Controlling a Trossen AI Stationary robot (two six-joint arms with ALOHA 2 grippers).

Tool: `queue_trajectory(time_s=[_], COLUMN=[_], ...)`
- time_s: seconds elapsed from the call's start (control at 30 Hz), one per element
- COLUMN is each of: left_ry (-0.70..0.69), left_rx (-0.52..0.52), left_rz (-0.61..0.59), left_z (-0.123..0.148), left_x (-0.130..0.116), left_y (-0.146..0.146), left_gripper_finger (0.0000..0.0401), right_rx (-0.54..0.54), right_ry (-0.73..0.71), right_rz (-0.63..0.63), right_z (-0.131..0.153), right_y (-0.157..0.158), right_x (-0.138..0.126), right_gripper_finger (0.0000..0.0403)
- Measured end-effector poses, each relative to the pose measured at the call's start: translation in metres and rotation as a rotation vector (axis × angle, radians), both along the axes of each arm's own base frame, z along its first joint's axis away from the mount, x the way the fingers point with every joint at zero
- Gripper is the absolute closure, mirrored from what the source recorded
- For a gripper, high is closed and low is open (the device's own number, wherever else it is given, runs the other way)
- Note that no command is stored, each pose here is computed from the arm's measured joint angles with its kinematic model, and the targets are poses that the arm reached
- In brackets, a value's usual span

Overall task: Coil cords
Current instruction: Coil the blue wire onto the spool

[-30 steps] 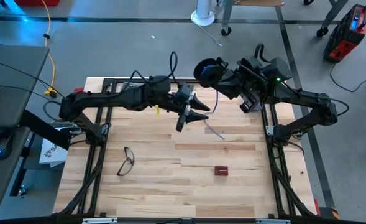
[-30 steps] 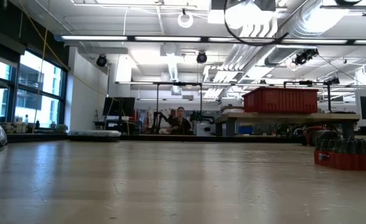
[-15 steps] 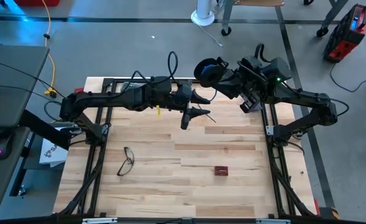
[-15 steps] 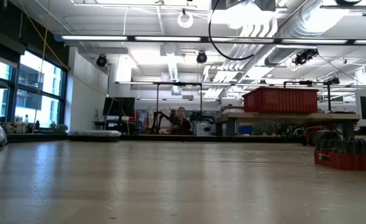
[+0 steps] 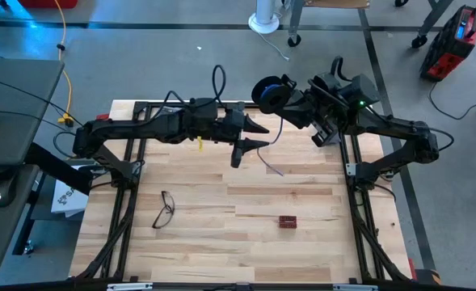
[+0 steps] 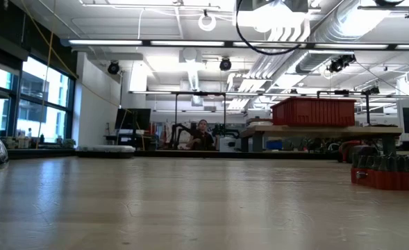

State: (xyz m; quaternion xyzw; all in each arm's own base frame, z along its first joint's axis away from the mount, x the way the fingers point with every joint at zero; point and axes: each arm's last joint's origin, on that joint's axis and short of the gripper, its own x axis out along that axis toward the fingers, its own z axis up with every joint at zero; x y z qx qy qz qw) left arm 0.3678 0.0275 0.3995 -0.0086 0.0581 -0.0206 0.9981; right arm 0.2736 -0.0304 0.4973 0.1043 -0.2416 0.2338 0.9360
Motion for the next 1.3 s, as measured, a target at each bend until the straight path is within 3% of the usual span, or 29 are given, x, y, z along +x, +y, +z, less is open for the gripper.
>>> queue_trajectory(time_s=[0.47,0.77,1.3], left_ry=[0.026,0.035,0.045], left_rx=[-0.022,-0.021,-0.015], left_rz=[-0.094,-0.078,-0.08], left_z=[-0.007,-0.011,-0.017], left_x=[0.006,0.009,0.014], left_y=[-0.007,-0.005,-0.005], left_gripper_finger=[0.0229,0.0262,0.028], right_rx=[-0.006,-0.006,-0.004], right_ry=[-0.002,-0.003,-0.002], right_rz=[-0.004,-0.003,-0.002], right_z=[0.0,0.0,0.0], right_y=[0.0,0.0,0.0], right_x=[0.0,0.0,0.0], right_gripper_finger=[0.0403,0.0403,0.0403])
